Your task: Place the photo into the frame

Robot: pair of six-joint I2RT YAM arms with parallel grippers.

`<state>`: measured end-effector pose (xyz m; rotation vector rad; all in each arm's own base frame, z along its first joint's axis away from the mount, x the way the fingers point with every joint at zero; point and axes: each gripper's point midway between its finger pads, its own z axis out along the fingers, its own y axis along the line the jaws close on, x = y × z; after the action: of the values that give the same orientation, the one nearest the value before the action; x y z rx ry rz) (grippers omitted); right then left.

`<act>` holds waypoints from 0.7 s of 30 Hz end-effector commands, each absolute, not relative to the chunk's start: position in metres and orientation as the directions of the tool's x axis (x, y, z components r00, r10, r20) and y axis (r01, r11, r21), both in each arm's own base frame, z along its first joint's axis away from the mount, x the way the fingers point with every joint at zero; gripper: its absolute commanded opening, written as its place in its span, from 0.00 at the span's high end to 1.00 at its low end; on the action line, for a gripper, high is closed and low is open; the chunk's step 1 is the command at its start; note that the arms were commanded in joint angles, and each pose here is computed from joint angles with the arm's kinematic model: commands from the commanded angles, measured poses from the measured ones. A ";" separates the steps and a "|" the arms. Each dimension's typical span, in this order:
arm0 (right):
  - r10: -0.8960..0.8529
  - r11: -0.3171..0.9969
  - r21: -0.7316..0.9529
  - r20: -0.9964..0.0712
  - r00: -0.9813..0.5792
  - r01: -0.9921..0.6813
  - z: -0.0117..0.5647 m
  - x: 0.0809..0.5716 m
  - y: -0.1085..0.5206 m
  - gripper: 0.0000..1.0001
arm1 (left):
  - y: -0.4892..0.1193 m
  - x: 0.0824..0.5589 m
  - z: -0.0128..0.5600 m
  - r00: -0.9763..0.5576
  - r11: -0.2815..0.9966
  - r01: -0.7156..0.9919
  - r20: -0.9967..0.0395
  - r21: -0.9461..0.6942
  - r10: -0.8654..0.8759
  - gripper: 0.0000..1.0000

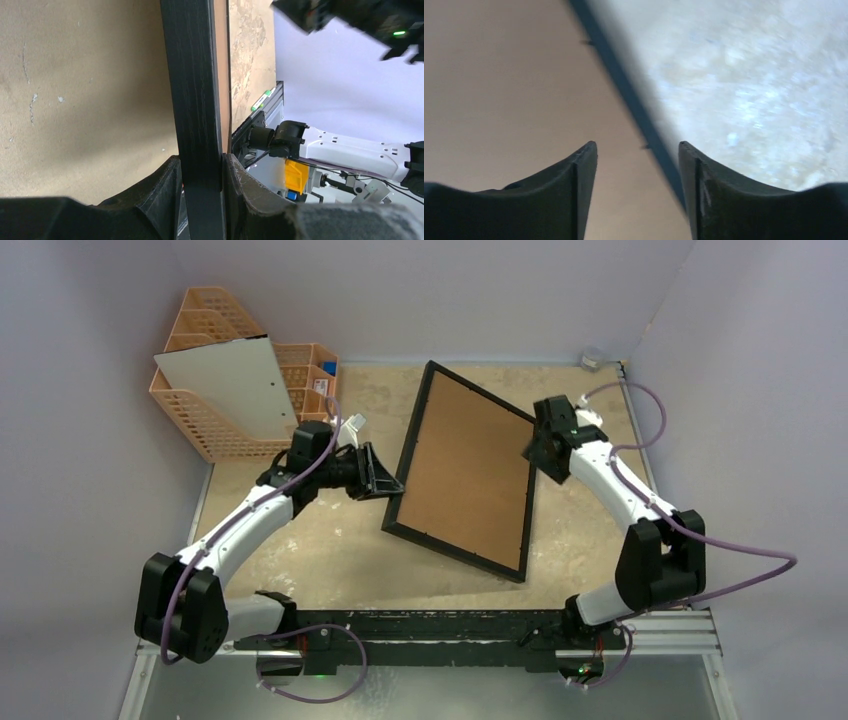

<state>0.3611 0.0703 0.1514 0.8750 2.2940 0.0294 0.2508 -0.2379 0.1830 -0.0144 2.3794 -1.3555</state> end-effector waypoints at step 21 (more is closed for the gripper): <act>0.623 0.774 0.340 -0.254 -0.740 0.534 0.005 0.319 0.064 0.65 | -0.263 0.251 0.248 -0.914 0.337 0.338 -0.393 -0.879 -0.107 1.00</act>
<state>0.3154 0.0379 0.0178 0.9896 2.5512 0.1674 0.2548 -0.2446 0.1997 0.0190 2.3860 -1.4084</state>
